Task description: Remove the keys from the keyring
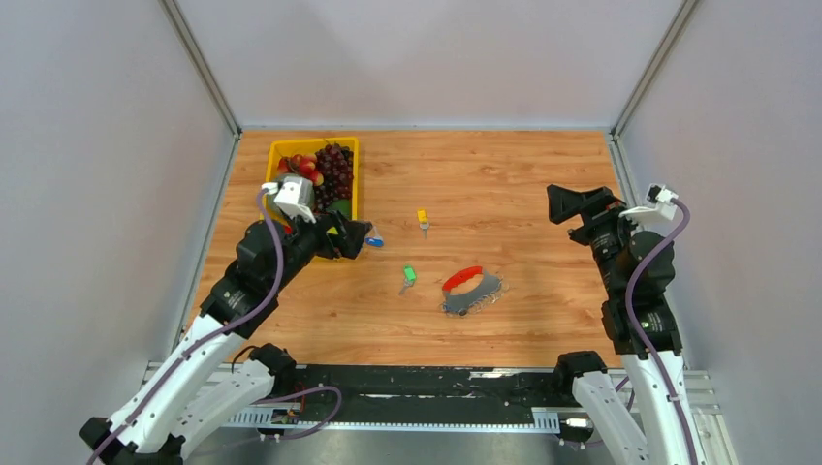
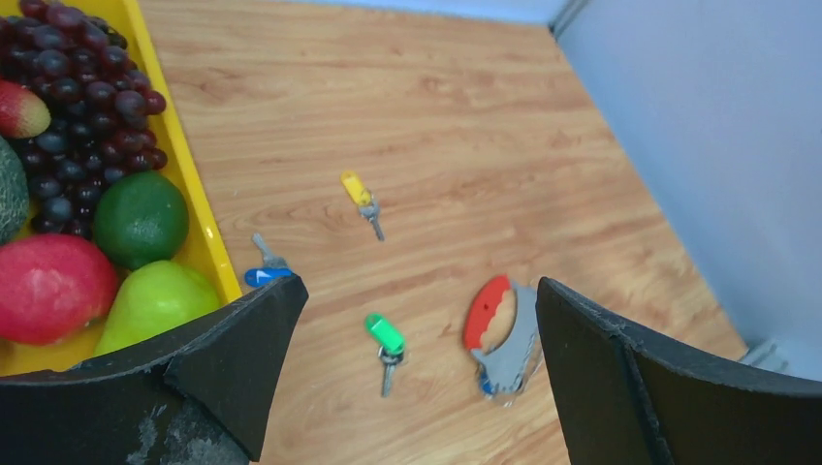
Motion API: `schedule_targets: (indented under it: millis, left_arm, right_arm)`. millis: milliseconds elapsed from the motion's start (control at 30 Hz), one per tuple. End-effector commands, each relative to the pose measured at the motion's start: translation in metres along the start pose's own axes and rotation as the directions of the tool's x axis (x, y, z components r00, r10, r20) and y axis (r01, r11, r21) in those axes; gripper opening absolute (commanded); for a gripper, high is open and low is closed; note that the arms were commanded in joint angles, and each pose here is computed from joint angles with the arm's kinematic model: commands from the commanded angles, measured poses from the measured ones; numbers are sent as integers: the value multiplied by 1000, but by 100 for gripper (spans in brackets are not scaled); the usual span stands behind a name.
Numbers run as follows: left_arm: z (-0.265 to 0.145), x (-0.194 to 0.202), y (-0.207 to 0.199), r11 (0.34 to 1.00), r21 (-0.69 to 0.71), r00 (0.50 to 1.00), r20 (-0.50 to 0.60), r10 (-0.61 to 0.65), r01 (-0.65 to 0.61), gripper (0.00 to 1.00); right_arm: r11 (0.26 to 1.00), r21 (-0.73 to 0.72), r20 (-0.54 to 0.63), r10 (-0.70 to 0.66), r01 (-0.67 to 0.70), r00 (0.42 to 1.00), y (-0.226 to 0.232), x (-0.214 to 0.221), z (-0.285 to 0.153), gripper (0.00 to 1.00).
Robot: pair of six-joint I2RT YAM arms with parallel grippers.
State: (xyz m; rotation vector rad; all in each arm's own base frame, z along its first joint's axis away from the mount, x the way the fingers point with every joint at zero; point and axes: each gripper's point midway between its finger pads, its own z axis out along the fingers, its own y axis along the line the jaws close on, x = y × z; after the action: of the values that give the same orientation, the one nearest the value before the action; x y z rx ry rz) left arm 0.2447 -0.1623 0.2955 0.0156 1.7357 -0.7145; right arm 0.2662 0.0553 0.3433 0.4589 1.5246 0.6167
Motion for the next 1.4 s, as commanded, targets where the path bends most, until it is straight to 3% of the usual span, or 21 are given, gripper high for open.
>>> schedule_targets:
  millis: [0,167,367,500,633,733,867,1133,1367]
  left_arm:
    - [8,0,-20,968,122,965,-122,232,-218,100]
    - [23,18,-26,971,149,936,-274,220,-185,100]
    - [43,72,-42,971,238,893,-436,113,-7,100]
    - [61,124,-30,981,164,808,-562,178,-102,100]
    - [74,165,-51,976,189,754,-624,206,-110,100]
    - [92,185,-60,979,188,767,-615,183,-83,100]
    - [116,208,-51,976,170,764,-609,212,-136,99]
    - [143,249,-62,897,221,670,-602,434,-382,94]
    - [149,267,-76,853,275,620,-594,513,-443,92]
  right_arm:
    - [998,40,35,-40,38,999,-11,-3,3,100]
    - [990,138,58,-18,10,998,-34,0,9,100]
    - [990,123,-58,-65,72,996,-40,28,20,100]
    - [983,146,-174,-81,108,981,-53,54,26,100]
    - [979,170,-254,-66,111,965,-63,74,30,100]
    - [984,147,-297,-53,101,953,-61,85,32,100]
    - [986,113,-322,-78,121,943,-56,87,35,100]
    - [985,92,-304,-111,145,946,-52,80,32,100]
    - [988,68,-302,-113,139,947,-47,79,29,100]
